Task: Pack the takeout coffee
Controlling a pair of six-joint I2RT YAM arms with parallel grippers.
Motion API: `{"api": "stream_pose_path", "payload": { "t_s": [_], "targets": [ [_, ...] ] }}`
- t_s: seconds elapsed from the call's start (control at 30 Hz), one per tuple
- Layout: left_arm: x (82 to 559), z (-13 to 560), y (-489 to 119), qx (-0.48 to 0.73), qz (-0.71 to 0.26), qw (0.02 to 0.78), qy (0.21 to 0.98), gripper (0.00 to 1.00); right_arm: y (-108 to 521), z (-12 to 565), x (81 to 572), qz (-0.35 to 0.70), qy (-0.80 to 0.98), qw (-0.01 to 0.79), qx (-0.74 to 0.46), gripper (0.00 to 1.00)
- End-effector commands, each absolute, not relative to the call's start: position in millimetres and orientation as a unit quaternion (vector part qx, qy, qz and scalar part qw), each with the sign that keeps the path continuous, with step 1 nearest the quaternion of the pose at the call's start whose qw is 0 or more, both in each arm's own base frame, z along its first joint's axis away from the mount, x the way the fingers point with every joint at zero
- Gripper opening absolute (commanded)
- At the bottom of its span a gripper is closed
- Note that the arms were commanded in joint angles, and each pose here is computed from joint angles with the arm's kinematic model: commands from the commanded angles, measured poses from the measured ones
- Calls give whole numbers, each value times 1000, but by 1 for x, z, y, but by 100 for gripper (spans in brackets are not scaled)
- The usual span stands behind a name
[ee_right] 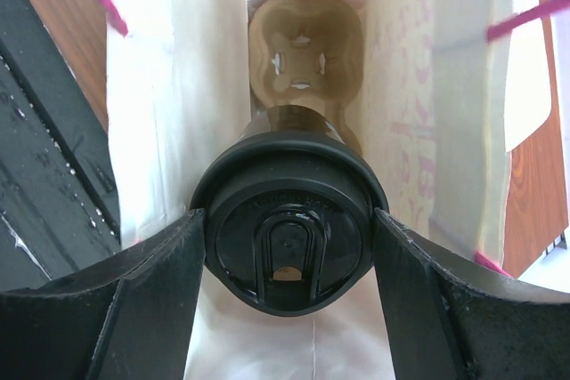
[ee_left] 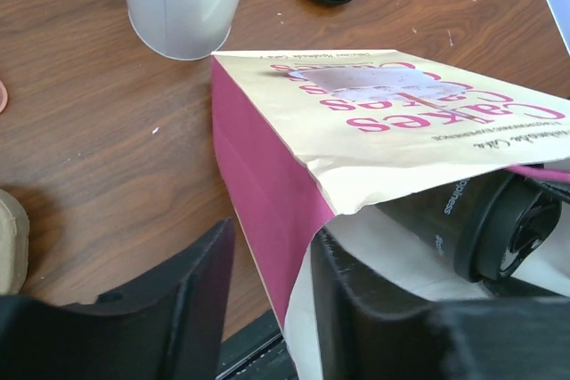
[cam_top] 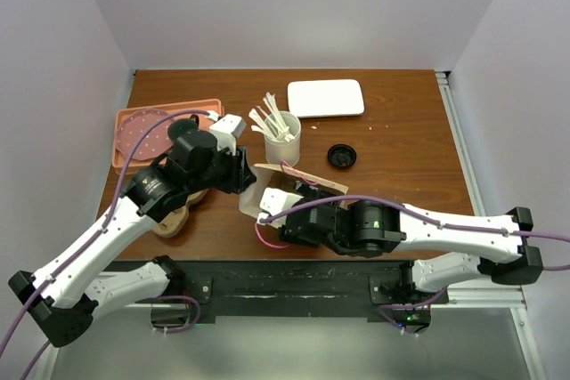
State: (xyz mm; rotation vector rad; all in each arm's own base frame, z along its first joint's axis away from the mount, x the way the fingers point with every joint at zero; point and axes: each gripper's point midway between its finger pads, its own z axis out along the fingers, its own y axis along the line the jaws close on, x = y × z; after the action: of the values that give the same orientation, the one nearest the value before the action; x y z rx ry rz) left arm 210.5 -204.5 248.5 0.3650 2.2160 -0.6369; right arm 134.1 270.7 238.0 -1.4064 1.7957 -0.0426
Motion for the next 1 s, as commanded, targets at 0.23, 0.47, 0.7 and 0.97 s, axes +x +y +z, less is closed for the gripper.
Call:
{"api": "stream_pose_path", "payload": {
  "t_s": [0.23,0.47,0.7,0.97],
  "targets": [
    [191,271,-224,165,-346,411,827,28,252,238,146,-62,714,437,-543,17],
    [180,262,-233,156,-385,388,822,12,242,233,147,-60,716,434,-544,17],
    [179,266,-236,167,-388,387,820,0,246,247,161,-59,709,444,-544,17],
    [181,276,-238,171,-392,396,813,0,236,245,183,-90,703,428,-561,16]
  ]
}}
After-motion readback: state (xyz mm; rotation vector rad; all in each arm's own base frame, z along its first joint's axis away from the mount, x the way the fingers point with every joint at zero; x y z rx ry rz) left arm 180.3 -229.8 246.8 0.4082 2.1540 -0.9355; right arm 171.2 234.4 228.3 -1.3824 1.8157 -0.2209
